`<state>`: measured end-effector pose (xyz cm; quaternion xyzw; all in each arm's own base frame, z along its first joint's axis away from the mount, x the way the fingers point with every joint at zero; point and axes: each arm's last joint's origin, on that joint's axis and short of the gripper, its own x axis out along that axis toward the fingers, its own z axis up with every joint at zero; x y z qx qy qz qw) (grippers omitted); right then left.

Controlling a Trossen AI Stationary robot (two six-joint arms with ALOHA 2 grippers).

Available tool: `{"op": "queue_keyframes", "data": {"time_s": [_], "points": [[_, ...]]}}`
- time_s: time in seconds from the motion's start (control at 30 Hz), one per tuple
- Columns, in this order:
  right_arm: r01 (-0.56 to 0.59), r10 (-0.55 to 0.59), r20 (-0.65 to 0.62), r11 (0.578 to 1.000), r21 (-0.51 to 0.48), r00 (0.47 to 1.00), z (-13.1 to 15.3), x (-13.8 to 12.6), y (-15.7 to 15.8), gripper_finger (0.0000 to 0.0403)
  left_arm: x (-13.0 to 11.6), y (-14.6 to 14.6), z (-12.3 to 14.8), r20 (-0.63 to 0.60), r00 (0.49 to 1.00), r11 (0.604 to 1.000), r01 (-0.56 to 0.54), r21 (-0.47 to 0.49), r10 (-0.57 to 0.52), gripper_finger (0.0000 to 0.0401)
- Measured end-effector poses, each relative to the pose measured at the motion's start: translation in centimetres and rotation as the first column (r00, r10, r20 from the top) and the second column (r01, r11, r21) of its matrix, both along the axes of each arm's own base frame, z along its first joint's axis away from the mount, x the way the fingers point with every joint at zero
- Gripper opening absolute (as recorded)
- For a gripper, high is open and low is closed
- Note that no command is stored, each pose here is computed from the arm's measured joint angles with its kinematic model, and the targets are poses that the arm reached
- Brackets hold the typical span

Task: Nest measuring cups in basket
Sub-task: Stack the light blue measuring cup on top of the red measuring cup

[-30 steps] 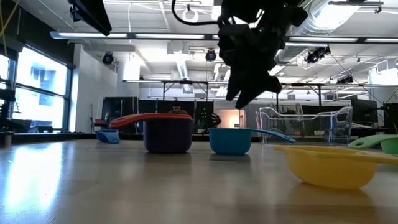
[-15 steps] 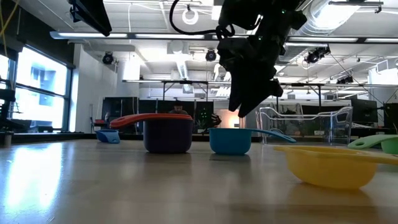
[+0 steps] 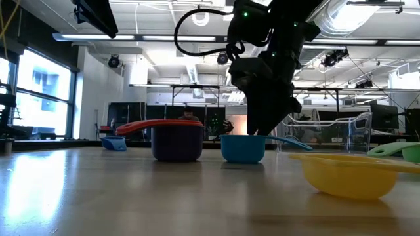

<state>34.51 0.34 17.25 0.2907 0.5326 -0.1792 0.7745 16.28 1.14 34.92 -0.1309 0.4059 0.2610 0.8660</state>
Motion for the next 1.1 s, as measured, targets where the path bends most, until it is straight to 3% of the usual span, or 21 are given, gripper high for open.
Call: {"op": "queue_keyframes", "data": {"time_s": [0.4, 0.63, 1.1], "points": [[0.063, -0.063, -0.033, 0.998, 0.004, 0.997, -0.5, -0.1, -0.1, 0.0100, 0.0, 0.0, 0.0, -0.001, 1.000, 1.000, 0.000, 0.002, 0.000, 0.0101], [0.153, -0.152, -0.037, 0.987, 0.050, 0.988, -0.5, 0.0, 0.0, 0.0010, 0.0, 0.0, 0.0, -0.001, 1.000, 1.000, -0.001, 0.003, 0.001, 0.0101], [0.384, -0.384, -0.037, 0.908, 0.169, 0.923, 0.7, 0.8, 0.8, 0.0003, 0.0, 0.0, 0.0, -0.027, 0.998, 0.998, 0.053, 0.041, -0.052, 0.0101]]}}
